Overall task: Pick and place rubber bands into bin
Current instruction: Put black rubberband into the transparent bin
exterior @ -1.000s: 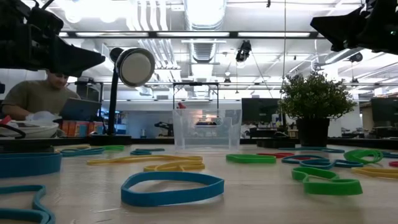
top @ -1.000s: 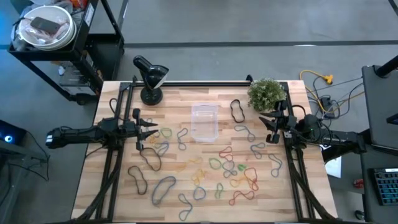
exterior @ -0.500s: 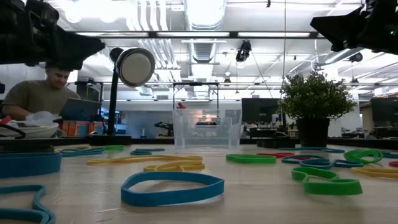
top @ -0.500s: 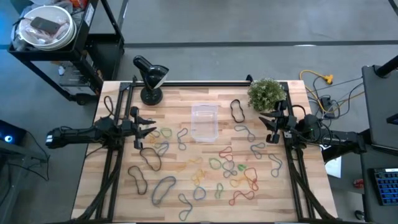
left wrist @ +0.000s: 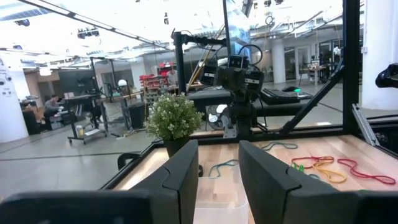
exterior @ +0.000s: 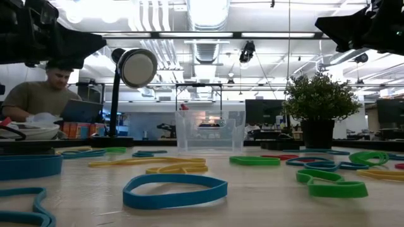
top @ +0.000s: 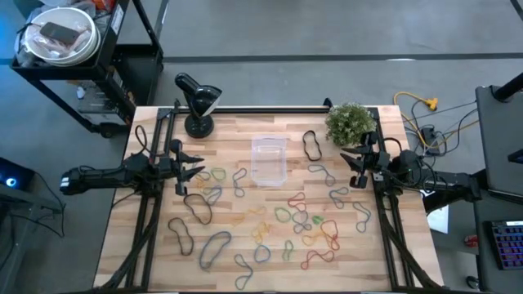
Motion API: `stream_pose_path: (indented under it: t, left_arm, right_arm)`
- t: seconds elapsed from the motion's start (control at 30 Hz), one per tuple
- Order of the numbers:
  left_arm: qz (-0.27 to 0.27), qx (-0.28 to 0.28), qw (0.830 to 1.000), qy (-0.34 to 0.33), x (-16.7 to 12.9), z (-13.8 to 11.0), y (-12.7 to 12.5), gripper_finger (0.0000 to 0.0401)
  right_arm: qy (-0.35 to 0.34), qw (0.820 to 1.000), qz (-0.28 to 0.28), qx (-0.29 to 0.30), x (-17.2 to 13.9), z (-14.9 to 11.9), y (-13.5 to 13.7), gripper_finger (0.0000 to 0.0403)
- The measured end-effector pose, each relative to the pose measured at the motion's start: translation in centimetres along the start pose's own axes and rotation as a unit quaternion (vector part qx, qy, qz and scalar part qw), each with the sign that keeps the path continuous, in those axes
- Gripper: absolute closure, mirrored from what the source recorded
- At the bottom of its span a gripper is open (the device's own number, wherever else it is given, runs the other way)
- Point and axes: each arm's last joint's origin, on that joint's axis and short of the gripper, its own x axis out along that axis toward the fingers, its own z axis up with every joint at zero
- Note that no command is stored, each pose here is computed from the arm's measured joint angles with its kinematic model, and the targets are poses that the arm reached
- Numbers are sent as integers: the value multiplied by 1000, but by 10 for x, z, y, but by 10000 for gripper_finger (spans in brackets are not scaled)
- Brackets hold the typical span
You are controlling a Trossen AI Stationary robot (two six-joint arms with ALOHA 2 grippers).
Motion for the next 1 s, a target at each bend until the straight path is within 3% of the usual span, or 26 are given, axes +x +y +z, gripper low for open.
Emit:
stream_pose_path:
  t: [0.47, 0.73, 1.0]
  left_arm:
    - [0, 0, 1000, 3, 0, 0, 0, 301]
    - [1, -1, 1000, -5, 0, 1, 0, 301]
    - [-36, -38, 997, -59, 0, 11, -1, 301]
  right_arm:
    - [0, 1000, 0, 3, 0, 0, 0, 335]
    - [0, 987, 0, 163, 0, 0, 0, 335]
    - [-1, 979, 0, 205, 0, 0, 0, 335]
